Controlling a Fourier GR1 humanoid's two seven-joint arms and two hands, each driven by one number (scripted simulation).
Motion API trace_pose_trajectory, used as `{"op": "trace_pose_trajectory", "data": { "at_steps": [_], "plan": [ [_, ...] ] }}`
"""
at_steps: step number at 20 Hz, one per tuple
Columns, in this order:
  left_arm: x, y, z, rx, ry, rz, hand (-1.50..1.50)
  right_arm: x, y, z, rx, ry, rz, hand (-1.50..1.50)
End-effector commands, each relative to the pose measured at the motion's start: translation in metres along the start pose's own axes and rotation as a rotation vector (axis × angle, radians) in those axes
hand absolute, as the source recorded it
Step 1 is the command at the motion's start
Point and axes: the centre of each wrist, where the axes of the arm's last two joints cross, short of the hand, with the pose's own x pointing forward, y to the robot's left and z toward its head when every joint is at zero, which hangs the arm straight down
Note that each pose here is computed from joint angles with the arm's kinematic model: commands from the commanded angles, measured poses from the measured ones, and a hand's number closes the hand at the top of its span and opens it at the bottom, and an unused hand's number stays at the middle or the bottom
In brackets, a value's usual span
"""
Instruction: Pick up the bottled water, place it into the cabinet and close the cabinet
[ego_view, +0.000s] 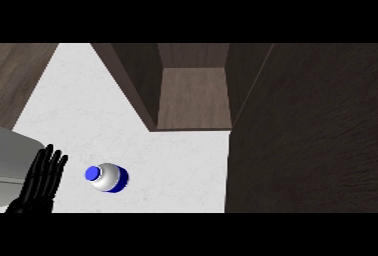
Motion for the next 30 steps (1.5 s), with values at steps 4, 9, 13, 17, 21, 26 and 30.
{"op": "trace_pose_trajectory", "data": {
  "at_steps": [4,9,13,17,21,26,30],
  "plan": [
    [-0.056,0.016,0.0,0.028,0.039,0.01,-1.5,0.028,0.006,0.017,0.018,-0.037,0.003,-1.5],
    [-0.085,0.017,-0.022,0.053,0.044,0.032,-1.5,0.044,0.005,0.027,0.014,-0.027,0.017,-1.5],
    [-0.119,0.011,0.0,0.072,0.053,0.033,-1.5,0.02,0.005,0.029,0.0,-0.049,0.0,-1.5],
    [-0.15,0.02,-0.013,0.116,0.09,0.02,-1.5,0.029,0.002,0.039,0.038,-0.038,-0.001,-1.5],
    [-0.169,0.007,-0.01,0.013,0.083,0.118,-1.5,0.023,-0.006,0.034,0.027,-0.041,0.015,-1.5],
    [-0.179,-0.005,-0.034,-0.051,0.093,0.175,-1.5,0.032,0.008,0.035,0.016,-0.027,-0.014,-1.5],
    [-0.194,0.009,-0.009,-0.046,0.104,0.24,-1.5,0.034,0.008,0.037,0.002,-0.022,-0.006,-1.5]
  ]
}}
